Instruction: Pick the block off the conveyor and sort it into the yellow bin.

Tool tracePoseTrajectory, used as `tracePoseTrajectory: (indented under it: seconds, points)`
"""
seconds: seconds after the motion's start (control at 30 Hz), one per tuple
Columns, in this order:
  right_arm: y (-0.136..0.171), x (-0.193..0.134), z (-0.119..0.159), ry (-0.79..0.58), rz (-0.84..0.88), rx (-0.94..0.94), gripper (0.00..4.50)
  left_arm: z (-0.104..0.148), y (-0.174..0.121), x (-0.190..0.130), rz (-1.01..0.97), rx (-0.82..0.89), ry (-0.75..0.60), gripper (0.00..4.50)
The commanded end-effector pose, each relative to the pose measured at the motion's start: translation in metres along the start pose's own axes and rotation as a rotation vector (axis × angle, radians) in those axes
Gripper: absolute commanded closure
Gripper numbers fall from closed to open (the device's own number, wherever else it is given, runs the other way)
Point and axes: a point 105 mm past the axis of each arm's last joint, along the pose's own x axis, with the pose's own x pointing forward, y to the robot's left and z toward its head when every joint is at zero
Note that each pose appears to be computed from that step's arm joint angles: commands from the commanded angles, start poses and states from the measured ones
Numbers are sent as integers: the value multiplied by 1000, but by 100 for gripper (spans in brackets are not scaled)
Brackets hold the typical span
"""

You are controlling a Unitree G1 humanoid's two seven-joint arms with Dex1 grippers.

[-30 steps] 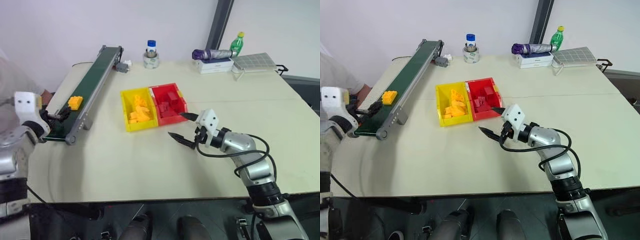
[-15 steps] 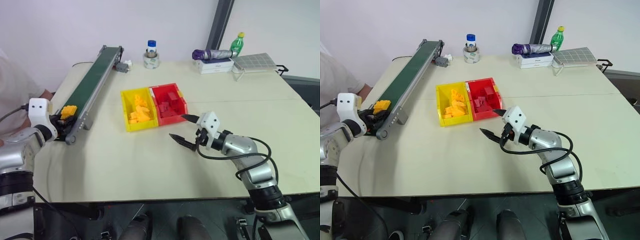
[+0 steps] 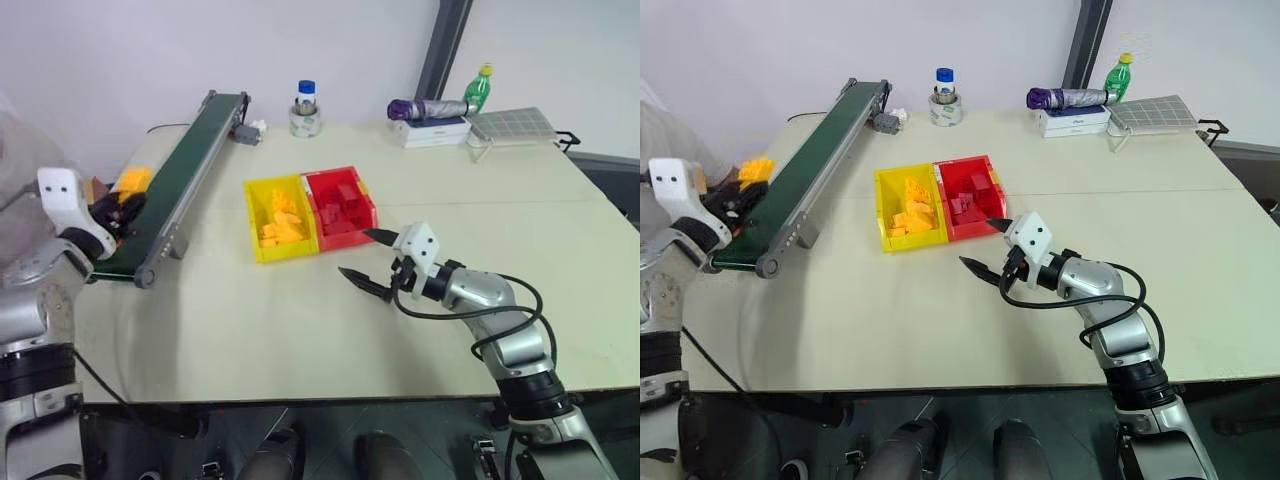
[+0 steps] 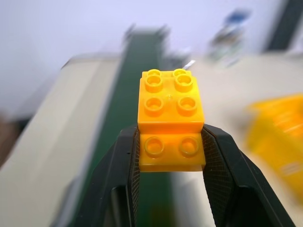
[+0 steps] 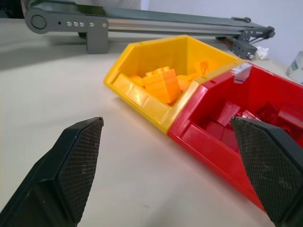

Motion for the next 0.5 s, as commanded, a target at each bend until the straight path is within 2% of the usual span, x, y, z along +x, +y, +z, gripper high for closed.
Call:
tracePoseTrajectory:
  seconds: [0.03,0.2,0.27,0.5]
  points:
    - [-4,0,19,-56,-7,-45,0,11,-69,18,-225,74,-50,323]
    - [-5,-1,19,-54,-24,-47,0,1,-91,60,-105,16,-42,323]
    - [-5,-2,19,-50,-33,-51,0,-12,-100,74,-71,18,5,323]
    - [-9,-10,20,-42,-74,-55,0,-35,-122,91,-95,-61,58,323]
